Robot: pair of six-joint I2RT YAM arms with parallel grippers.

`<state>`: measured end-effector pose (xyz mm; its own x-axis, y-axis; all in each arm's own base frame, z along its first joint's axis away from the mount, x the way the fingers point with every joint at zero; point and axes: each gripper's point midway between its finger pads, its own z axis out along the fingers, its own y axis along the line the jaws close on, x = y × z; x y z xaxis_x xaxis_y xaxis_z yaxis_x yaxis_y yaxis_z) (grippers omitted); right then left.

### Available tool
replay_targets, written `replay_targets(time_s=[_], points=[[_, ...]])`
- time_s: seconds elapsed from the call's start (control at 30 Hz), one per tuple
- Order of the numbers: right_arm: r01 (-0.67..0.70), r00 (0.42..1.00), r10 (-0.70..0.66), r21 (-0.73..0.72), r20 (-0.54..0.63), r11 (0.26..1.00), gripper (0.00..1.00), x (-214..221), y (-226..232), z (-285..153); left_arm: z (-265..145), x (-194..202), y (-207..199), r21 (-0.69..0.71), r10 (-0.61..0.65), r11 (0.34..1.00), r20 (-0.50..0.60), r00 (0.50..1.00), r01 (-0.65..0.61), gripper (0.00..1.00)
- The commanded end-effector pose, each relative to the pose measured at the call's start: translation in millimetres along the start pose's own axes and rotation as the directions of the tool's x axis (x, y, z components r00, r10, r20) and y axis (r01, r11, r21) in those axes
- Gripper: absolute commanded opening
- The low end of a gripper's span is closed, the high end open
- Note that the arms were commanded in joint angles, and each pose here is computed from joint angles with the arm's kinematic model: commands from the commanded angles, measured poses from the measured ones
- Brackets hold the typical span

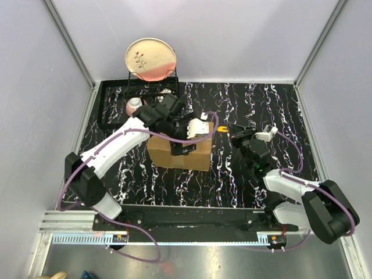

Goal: Unpack the express box
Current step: Cut the express box at the center of the board.

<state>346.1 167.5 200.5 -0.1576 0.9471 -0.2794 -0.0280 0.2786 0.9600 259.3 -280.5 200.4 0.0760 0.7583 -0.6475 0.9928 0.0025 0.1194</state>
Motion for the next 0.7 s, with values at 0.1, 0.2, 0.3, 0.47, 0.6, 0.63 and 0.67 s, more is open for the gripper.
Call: replay_targets(time_s=[0.1, 0.2, 0.3, 0.47, 0.6, 0.63, 0.67], points=[[-0.008, 1.0, 0.007, -0.053, -0.005, 0.999, 0.0, -2, 20, 1, -2, -40, -34, 0.059, 0.003, 0.998, 0.071, 0.997, -0.007, 0.99], [-0.006, 1.0, 0.006, -0.044, -0.008, 0.999, 0.0, -1, 16, 2, -5, -53, -36, 0.047, 0.007, 0.999, 0.082, 0.997, -0.011, 0.99], [-0.008, 1.0, 0.008, -0.048, -0.016, 0.999, 0.0, 1, 18, 2, 3, -49, -39, 0.023, 0.02, 1.0, 0.043, 0.999, -0.021, 0.99], [-0.008, 1.0, 0.007, -0.051, -0.027, 0.999, 0.0, 2, 19, 1, 23, -48, -33, -0.071, 0.051, 0.996, 0.019, 0.999, -0.049, 0.99], [-0.01, 0.999, 0.009, -0.041, -0.031, 0.999, 0.0, 3, 15, -2, 30, -43, -17, -0.165, 0.047, 0.985, -0.016, 0.999, -0.049, 0.99], [-0.01, 1.0, 0.009, -0.038, -0.029, 0.999, 0.0, 2, 15, -2, 32, -46, -11, -0.19, 0.05, 0.98, -0.011, 0.999, -0.052, 0.99], [-0.008, 0.999, 0.007, -0.035, -0.033, 0.999, 0.0, 3, 14, -3, 33, -47, -8, -0.212, 0.047, 0.976, -0.007, 0.999, -0.047, 0.99]])
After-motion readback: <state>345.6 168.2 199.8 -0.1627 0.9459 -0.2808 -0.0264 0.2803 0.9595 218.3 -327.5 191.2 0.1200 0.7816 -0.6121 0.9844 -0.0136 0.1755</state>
